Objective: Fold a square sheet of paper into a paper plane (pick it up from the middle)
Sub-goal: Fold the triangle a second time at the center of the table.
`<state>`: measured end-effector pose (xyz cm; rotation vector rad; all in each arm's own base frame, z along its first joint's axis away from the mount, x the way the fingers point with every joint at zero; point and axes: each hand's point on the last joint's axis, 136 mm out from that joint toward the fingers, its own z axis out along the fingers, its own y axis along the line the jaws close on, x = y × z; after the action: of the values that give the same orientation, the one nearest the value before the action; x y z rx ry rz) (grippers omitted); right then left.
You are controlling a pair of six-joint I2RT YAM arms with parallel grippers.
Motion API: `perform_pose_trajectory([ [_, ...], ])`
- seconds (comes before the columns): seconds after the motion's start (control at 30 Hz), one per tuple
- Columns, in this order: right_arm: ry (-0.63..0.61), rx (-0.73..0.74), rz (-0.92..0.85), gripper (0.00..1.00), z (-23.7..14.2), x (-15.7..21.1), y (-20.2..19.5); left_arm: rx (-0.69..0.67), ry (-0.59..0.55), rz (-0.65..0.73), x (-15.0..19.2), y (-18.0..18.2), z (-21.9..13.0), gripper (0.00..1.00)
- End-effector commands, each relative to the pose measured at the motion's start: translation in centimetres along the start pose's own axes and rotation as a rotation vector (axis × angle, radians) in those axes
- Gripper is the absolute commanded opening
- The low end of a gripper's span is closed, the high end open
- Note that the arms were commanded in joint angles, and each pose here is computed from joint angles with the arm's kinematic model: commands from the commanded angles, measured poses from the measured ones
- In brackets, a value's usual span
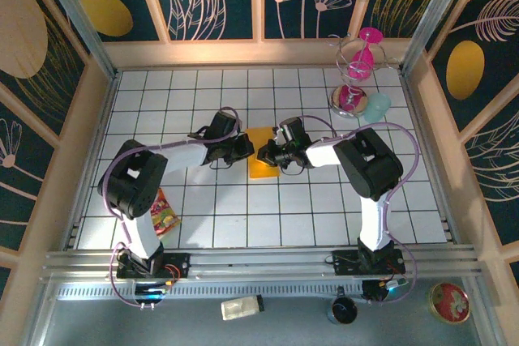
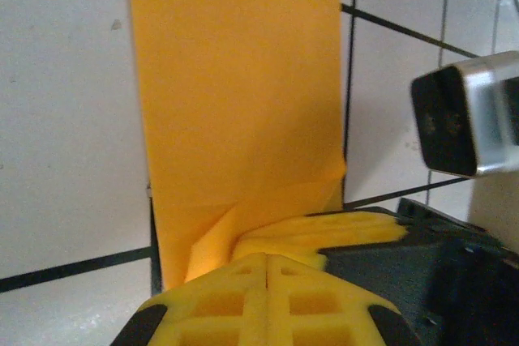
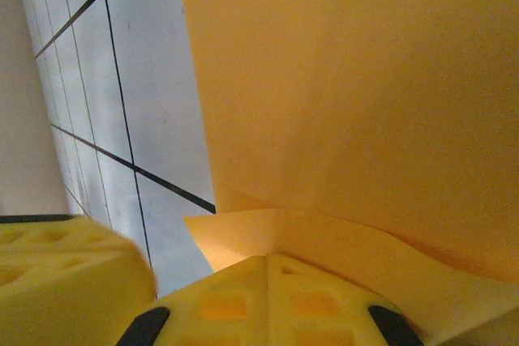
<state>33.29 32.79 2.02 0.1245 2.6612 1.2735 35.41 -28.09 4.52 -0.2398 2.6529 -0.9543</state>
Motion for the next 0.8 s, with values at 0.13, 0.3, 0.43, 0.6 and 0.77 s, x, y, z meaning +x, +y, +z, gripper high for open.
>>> perform_pose_trajectory([
  [0.13,0.043,0.117,0.047,0.0,0.7,1.8,-3.6,0.0,0.009,-0.006,-0.5,-0.2,1.4,0.0],
  [0.3,0.041,0.107,0.047,0.0,0.7,1.8,-3.3,-0.027,0.013,-0.009,-0.4,0.5,1.8,0.0],
  [0.43,0.043,0.107,0.049,0.0,0.7,1.8,-3.3,-0.051,0.016,-0.011,-0.2,1.1,2.1,0.0],
  [0.6,0.041,0.099,0.046,0.0,0.7,1.8,-3.0,-0.077,0.025,-0.015,0.1,1.8,2.4,0.0],
  [0.77,0.031,0.075,0.038,0.0,0.5,1.3,-2.1,-0.122,0.031,-0.008,0.3,2.8,2.5,0.0],
])
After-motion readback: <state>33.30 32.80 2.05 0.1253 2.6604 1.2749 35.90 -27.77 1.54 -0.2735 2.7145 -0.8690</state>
